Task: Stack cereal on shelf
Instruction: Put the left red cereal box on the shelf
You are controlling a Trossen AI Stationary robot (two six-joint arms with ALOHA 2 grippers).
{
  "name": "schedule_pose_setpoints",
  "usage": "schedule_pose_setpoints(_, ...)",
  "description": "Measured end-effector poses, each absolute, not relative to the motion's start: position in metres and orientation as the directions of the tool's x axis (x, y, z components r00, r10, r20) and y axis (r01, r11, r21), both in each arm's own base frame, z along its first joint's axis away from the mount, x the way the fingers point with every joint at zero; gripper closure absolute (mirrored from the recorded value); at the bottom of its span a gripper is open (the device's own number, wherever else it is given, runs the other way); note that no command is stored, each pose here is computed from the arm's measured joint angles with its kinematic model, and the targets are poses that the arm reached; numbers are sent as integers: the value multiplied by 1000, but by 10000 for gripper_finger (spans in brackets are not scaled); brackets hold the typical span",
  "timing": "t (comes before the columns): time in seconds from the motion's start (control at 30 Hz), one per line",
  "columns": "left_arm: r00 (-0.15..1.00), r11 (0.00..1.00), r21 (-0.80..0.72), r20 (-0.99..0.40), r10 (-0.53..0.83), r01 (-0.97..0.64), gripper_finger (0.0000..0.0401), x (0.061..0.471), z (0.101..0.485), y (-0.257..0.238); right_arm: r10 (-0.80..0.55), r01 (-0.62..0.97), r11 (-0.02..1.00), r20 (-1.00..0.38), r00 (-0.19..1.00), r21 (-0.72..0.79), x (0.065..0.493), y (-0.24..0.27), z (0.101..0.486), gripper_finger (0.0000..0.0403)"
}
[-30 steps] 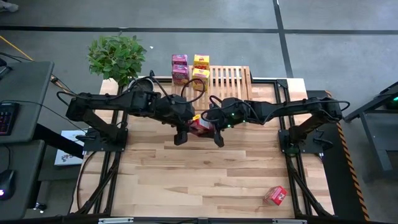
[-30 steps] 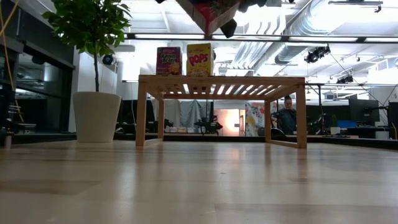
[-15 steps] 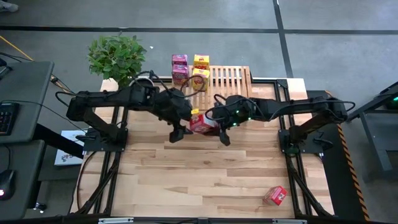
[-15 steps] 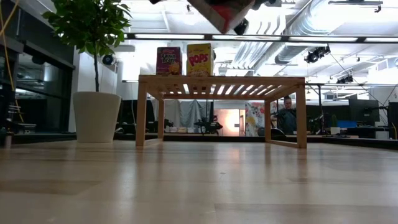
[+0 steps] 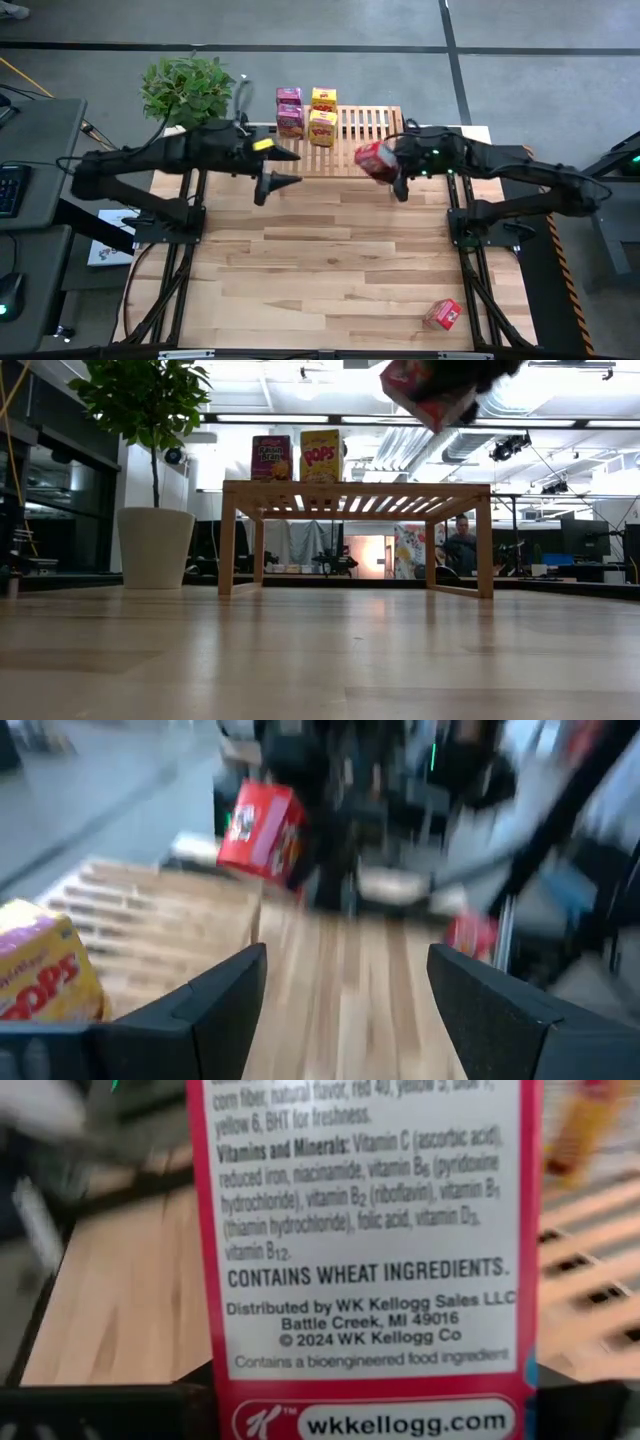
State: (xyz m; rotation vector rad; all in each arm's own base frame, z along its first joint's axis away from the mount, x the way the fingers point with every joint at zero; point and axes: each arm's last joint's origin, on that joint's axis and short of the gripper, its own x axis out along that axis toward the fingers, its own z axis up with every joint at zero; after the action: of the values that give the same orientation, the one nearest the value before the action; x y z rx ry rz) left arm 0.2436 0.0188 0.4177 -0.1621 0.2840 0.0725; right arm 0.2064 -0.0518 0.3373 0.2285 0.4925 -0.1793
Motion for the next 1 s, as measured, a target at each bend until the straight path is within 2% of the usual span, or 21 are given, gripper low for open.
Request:
schedule_pose_setpoints(0.1, 991, 971, -215, -101, 82, -102, 133, 228, 396, 22, -212, 309, 919, -352, 912, 246, 195, -59, 318, 231)
schedule_pose_setpoints(0.2, 986, 961, -248, 82, 148, -124, 133, 215, 381, 25, -322, 333, 891, -89, 943, 308, 195, -72, 313, 230)
schedule_pose_setpoints(0.27, 967, 959, -251, 180, 183, -134, 133, 208, 375, 27, -395, 371, 879, 20, 919, 299, 196, -84, 309, 231)
schedule_pose_setpoints(0.33, 949, 959, -238, 237, 210, -153, 133, 203, 370, 29, -480, 456, 852, 33, 877, 257, 200, -99, 299, 231)
schedule_pose_setpoints(0.47, 933, 953, -244, 264, 244, -180, 133, 202, 368, 31, -590, 587, 805, 15, 807, 90, 210, -131, 287, 230)
schedule_pose_setpoints(0.53, 932, 953, -245, 268, 244, -180, 133, 202, 368, 31, -579, 577, 813, 5, 815, 74, 215, -148, 287, 230)
schedule_pose_setpoints(0.7, 920, 943, -284, 293, 260, -176, 133, 201, 371, 32, -402, 408, 905, -66, 913, 123, 233, -193, 282, 229)
schedule_pose_setpoints(1.0, 893, 914, -351, 315, 320, -204, 133, 200, 373, 33, -181, 190, 971, -74, 981, 148, 247, -260, 276, 229)
